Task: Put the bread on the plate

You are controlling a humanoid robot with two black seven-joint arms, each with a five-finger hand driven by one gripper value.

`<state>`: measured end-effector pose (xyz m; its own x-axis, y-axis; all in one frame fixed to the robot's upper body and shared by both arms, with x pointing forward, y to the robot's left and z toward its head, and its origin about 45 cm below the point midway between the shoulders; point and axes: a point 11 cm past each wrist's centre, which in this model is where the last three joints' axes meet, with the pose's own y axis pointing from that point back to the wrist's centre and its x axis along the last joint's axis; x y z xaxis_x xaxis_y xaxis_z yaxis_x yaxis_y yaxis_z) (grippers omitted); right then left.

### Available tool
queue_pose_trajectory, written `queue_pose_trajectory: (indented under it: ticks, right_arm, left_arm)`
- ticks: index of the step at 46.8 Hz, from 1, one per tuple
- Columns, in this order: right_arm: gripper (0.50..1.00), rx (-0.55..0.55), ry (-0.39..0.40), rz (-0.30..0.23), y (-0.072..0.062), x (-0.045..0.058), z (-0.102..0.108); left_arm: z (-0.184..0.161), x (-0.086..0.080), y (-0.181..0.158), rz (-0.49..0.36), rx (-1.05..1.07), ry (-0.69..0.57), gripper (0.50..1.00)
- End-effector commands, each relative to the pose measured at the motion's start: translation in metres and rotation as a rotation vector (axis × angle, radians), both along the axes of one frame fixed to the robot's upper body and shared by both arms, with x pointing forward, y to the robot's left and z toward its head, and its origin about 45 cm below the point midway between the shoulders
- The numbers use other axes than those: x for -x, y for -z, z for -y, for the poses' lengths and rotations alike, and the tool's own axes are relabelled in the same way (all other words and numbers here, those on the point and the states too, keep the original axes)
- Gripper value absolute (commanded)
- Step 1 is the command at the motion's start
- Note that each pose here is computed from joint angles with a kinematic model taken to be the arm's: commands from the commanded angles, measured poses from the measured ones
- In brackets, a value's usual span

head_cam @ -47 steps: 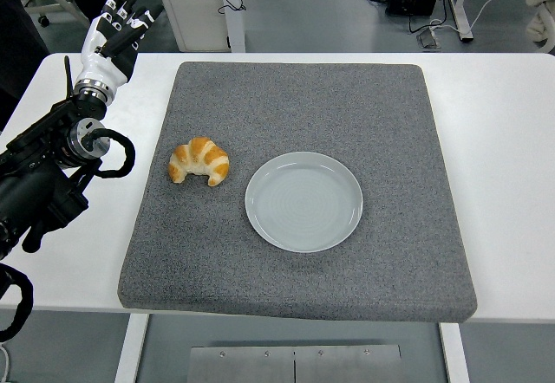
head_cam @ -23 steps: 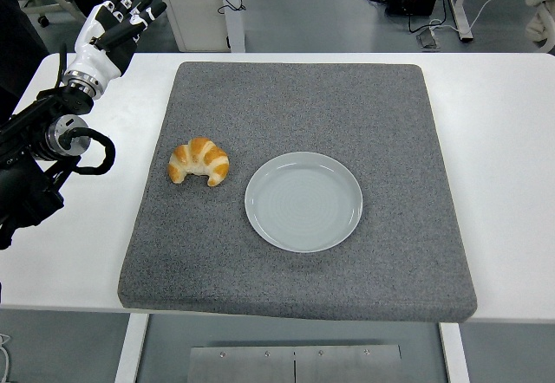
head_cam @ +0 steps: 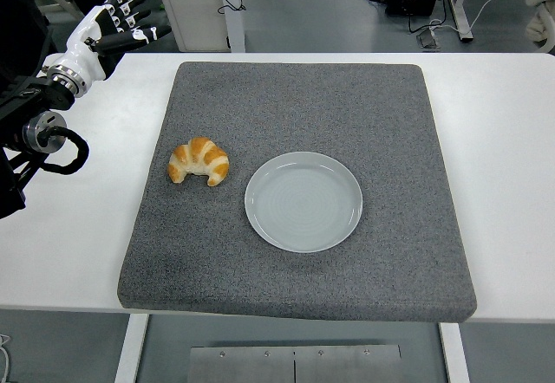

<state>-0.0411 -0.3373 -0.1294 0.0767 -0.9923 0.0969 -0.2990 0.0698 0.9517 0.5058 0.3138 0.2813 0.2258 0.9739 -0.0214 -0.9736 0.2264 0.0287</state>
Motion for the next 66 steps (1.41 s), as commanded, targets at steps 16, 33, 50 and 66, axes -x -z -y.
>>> queue_pose_trajectory:
  ticks: [16, 33, 50, 66]
  right_arm:
    - [1.000, 0.000, 0.000, 0.000, 0.000, 0.000, 0.000]
    - [1.000, 0.000, 0.000, 0.001, 0.000, 0.000, 0.000]
    - [1.000, 0.000, 0.000, 0.000, 0.000, 0.000, 0.000]
    - [1.000, 0.000, 0.000, 0.000, 0.000, 0.000, 0.000]
  left_arm:
    - [0.030, 0.035, -0.013, 0.065, -0.282, 0.145, 0.972]
    - [0.028, 0.067, -0.012, 0.078, -0.429, 0.238, 0.972]
    - [0.045, 0.091, -0.002, 0.145, -0.673, 0.392, 0.972]
    - [0.049, 0.104, 0.026, 0.146, -0.852, 0.492, 0.972]
